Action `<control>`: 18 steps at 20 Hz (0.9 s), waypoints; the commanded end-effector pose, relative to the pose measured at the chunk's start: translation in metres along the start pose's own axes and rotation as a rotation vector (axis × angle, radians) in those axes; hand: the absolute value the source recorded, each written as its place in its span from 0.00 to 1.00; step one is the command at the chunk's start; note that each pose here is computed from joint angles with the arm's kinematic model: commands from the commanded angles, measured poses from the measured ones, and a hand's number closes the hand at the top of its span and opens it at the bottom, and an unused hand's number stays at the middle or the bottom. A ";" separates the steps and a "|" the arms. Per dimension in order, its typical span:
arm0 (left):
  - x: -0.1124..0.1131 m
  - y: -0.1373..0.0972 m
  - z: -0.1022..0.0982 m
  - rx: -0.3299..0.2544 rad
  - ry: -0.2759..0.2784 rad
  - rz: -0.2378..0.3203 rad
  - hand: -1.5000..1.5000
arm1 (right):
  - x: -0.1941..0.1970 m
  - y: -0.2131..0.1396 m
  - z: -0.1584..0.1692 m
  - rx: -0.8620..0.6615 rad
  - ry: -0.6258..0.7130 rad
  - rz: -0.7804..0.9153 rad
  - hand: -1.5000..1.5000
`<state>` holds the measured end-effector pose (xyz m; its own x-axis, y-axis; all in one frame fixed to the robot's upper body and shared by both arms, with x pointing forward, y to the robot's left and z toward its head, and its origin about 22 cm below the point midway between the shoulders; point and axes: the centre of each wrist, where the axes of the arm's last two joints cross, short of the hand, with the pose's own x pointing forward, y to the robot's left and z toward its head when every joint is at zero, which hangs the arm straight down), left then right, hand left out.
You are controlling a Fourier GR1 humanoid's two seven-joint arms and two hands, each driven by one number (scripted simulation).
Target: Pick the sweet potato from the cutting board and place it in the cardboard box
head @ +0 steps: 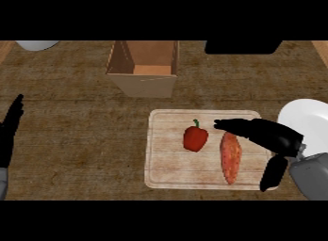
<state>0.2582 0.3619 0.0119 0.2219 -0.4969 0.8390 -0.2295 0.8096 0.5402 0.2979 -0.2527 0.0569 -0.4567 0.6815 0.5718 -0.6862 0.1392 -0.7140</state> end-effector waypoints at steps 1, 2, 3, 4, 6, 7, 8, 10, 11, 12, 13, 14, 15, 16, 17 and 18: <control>0.010 -0.006 -0.002 0.015 -0.018 -0.019 0.50 | 0.004 -0.010 -0.012 -0.004 -0.043 -0.016 0.00; 0.006 -0.003 0.001 -0.009 -0.008 -0.002 0.50 | 0.022 -0.016 -0.001 -0.001 -0.019 -0.001 0.00; 0.003 -0.006 -0.004 0.005 -0.010 -0.007 0.50 | 0.019 0.005 -0.016 0.025 -0.006 0.023 0.00; -0.006 0.002 0.003 0.005 0.002 -0.020 0.50 | 0.020 -0.011 -0.006 0.032 0.011 0.042 0.00; 0.004 -0.016 -0.009 0.005 -0.013 -0.011 0.50 | 0.030 -0.004 -0.002 0.057 0.045 0.057 0.00; 0.007 -0.006 -0.006 0.003 0.003 -0.014 0.50 | 0.032 0.014 -0.019 0.070 0.076 0.073 0.00; 0.007 0.000 0.012 -0.015 -0.007 0.001 0.50 | 0.032 0.013 -0.018 0.061 0.100 0.054 0.00; 0.015 0.006 -0.014 -0.010 0.002 -0.001 0.50 | 0.040 0.014 -0.022 0.062 0.128 0.056 0.00; -0.004 -0.002 0.008 0.007 -0.014 0.006 0.50 | 0.035 0.019 -0.021 0.092 0.135 0.059 0.00; 0.005 -0.002 -0.011 0.000 0.004 -0.001 0.50 | 0.024 0.021 -0.024 0.098 0.142 0.051 0.00; -0.001 -0.013 0.004 0.006 -0.001 0.000 0.50 | 0.029 0.027 -0.026 0.082 0.150 0.063 0.00; -0.008 0.016 -0.012 -0.002 -0.007 0.003 0.50 | 0.013 0.027 -0.021 0.101 0.158 0.073 0.00; 0.010 -0.004 -0.013 -0.008 -0.009 -0.004 0.50 | 0.024 0.035 -0.037 0.079 0.149 0.067 0.00; 0.002 0.010 -0.014 -0.007 -0.017 0.001 0.50 | 0.019 0.056 -0.049 0.051 0.170 0.054 1.00; 0.010 0.002 -0.006 0.000 0.005 -0.011 0.50 | 0.018 0.042 -0.042 -0.002 0.140 0.110 1.00; 0.005 0.008 -0.018 -0.006 0.002 0.002 0.50 | 0.024 0.044 -0.038 -0.073 0.107 0.142 1.00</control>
<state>0.2675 0.3654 0.0165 0.2196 -0.5004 0.8374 -0.2260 0.8090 0.5427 0.2842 -0.2111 0.0358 -0.4358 0.7806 0.4480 -0.6484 0.0729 -0.7578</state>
